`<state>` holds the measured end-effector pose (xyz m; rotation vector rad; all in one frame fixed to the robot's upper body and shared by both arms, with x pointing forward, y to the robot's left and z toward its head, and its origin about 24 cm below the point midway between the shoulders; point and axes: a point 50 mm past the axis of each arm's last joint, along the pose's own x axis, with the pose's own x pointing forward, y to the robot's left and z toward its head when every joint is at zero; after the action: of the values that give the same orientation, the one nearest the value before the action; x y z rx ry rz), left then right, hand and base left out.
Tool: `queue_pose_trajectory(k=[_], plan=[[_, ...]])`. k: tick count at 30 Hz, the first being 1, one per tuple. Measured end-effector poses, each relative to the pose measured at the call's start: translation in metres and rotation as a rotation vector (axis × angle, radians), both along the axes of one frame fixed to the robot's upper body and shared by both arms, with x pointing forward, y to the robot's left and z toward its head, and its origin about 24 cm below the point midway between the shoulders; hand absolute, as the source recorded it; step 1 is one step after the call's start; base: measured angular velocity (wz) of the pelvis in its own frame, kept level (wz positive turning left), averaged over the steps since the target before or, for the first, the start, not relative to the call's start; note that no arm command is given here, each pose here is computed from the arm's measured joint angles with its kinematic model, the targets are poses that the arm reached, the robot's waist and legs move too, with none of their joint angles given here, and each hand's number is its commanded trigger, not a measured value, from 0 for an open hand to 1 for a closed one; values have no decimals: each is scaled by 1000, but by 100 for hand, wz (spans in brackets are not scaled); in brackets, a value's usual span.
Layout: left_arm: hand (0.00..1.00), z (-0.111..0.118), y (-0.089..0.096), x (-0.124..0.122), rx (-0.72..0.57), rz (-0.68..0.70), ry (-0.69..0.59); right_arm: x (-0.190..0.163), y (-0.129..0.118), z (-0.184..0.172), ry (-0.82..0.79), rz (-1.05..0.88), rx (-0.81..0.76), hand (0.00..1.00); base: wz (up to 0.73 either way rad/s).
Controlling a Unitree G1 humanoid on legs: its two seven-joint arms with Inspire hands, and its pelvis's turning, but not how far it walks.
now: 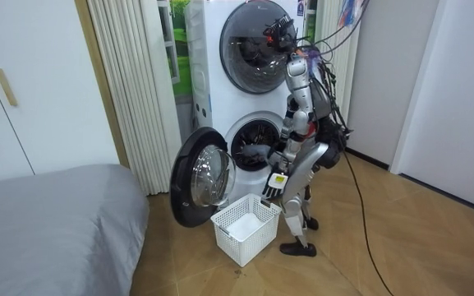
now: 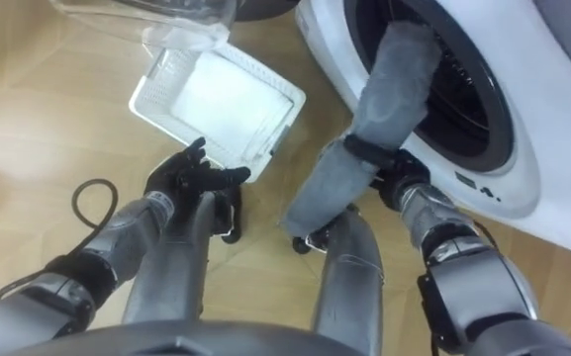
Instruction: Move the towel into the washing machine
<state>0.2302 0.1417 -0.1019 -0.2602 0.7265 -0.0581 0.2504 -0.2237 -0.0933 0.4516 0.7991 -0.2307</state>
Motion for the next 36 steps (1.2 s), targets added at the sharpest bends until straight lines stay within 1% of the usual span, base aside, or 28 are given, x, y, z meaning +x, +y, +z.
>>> queue_pose_trajectory(k=[2, 5, 8, 9, 12, 14, 15, 16, 17, 18, 23, 27, 29, 36], plan=[[0, 3, 0, 2, -2, 8, -14, 1, -1, 1, -14, -57, 61, 100, 2], [0, 4, 1, 4, -7, 14, -17, 4, -4, 4, -24, -111, 106, 100, 0], [0, 5, 2, 4, 1, 22, -18, 8, -9, 9, -48, -205, 181, 100, 0], [0, 5, 2, 4, 6, 30, -19, 10, -15, 12, -66, -260, 215, 100, 0], [0, 9, 11, 3, 37, 42, -44, 25, -27, 30, -134, -374, 276, 100, -7], [0, 10, 16, -3, 53, 64, -57, 42, -42, 53, -215, -459, 311, 100, 0], [0, 11, 18, -4, 55, 73, -59, 45, -45, 58, -230, -492, 352, 100, 0], [0, 12, 22, -6, 54, 97, -66, 51, -41, 63, -246, -530, 429, 100, 0], [0, 13, 23, -8, 54, 113, -77, 55, -42, 68, -248, -569, 468, 54, 7], [0, 14, 23, -9, 57, 119, -84, 57, -42, 70, -243, -589, 492, 0, 13], [0, 18, 31, -18, 82, 200, -128, 71, -40, 85, -169, -717, 597, 0, 6], [0, 20, 36, -20, 139, 229, -148, 78, -40, 94, -112, -802, 639, 0, 8], [0, 21, 38, -20, 172, 232, -158, 78, -44, 97, -78, -879, 688, 0, 10], [0, 22, 40, -20, 197, 223, -161, 74, -53, 97, -36, -1011, 685, 0, 1]])
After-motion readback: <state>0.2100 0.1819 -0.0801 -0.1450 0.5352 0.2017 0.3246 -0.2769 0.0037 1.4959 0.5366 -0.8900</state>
